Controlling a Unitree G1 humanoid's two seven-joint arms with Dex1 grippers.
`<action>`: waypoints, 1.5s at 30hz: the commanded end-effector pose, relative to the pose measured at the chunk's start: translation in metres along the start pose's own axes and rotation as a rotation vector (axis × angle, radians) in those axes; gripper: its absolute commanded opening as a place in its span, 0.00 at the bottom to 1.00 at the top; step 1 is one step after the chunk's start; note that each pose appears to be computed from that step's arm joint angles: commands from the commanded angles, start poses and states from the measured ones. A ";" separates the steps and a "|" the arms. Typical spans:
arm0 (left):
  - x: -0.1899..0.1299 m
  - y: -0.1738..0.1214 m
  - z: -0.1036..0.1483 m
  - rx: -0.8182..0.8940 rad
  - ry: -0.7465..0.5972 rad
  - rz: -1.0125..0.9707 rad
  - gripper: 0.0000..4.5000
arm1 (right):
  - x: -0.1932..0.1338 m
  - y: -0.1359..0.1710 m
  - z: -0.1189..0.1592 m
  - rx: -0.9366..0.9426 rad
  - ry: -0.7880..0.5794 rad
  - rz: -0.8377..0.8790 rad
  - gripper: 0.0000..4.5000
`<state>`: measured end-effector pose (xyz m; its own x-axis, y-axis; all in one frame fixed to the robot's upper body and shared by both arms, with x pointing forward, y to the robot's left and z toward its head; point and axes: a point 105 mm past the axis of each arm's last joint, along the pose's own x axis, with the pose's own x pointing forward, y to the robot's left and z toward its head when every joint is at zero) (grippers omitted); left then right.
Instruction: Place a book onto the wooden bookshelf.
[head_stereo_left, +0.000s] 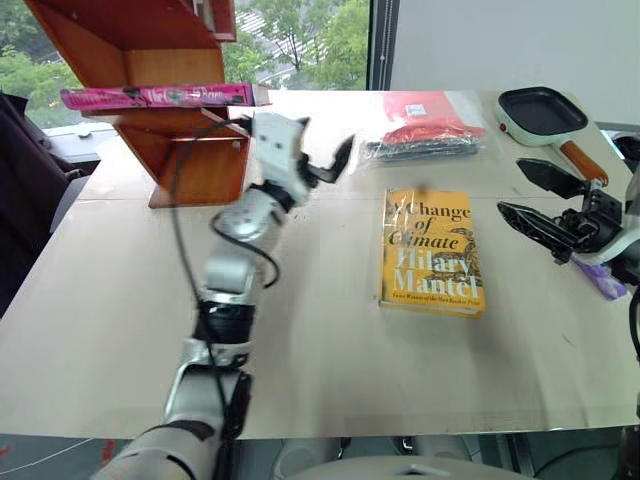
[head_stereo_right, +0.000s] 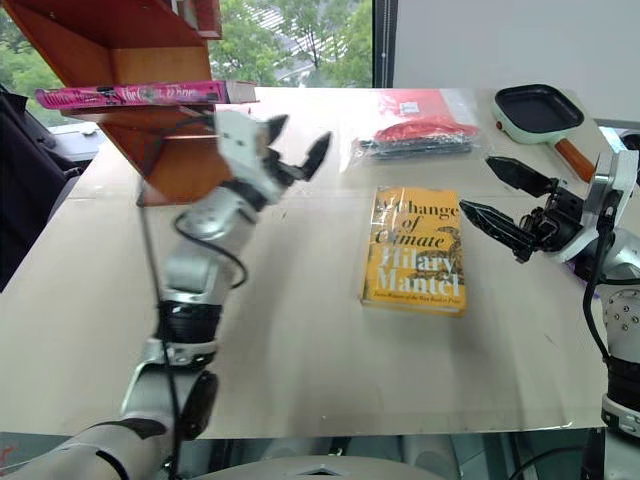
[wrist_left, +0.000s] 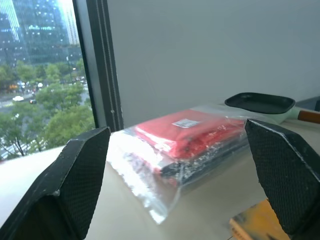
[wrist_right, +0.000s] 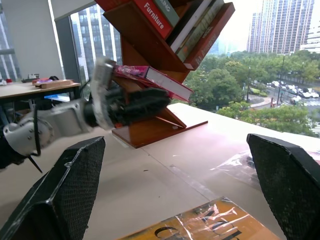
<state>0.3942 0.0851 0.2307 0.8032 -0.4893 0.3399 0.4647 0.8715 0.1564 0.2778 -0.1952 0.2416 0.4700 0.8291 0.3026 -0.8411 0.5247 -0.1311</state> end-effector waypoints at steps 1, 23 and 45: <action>0.022 0.000 0.009 0.043 -0.087 0.086 0.98 | -0.003 0.004 0.014 -0.070 -0.024 -0.016 1.00; 0.018 0.105 0.035 0.364 -0.176 0.735 0.02 | -0.001 0.006 0.018 -0.067 -0.045 -0.023 1.00; -0.024 0.027 0.025 0.219 -0.146 0.018 0.07 | -0.022 0.006 -0.029 -0.042 0.134 -0.038 1.00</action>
<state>0.3906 0.1192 0.2384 0.7703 -0.4320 0.4690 0.3007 0.8947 0.3303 0.2713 -0.1999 0.2054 0.5188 0.8321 0.1963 -0.8350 0.5424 -0.0927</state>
